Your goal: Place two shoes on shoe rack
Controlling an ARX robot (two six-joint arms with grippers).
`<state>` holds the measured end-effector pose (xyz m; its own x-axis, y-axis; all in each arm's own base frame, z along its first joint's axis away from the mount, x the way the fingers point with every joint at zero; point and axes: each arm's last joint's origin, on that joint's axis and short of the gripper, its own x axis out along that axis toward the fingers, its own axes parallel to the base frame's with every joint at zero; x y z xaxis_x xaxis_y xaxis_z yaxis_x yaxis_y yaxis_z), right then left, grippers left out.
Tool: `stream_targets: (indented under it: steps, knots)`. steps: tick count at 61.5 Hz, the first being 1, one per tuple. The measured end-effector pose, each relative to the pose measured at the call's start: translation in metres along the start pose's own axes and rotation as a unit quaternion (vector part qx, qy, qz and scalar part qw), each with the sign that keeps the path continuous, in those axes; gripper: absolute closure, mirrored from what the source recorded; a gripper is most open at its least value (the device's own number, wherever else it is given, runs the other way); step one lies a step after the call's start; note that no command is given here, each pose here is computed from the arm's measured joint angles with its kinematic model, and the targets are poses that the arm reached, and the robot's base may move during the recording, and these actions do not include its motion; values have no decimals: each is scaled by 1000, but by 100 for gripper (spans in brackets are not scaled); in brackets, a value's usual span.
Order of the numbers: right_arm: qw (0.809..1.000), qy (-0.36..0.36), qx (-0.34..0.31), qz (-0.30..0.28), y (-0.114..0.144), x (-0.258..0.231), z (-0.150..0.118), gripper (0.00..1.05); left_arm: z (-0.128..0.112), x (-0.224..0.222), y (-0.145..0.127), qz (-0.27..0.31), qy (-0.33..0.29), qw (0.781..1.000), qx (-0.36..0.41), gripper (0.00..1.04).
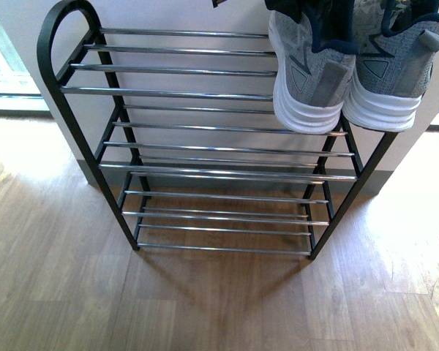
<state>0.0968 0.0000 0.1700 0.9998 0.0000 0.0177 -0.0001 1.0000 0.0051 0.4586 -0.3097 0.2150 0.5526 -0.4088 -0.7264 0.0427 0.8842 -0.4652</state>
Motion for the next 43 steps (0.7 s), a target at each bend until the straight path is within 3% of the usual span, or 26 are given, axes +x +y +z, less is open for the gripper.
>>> stream_targets:
  steps: [21, 43]
  knots:
    - [1000, 0, 0, 0, 0, 0, 0, 9, 2, 6, -1, 4, 1, 999, -37, 103]
    - [1000, 0, 0, 0, 0, 0, 0, 9, 4, -3, -2, -14, -3, 999, -51, 42]
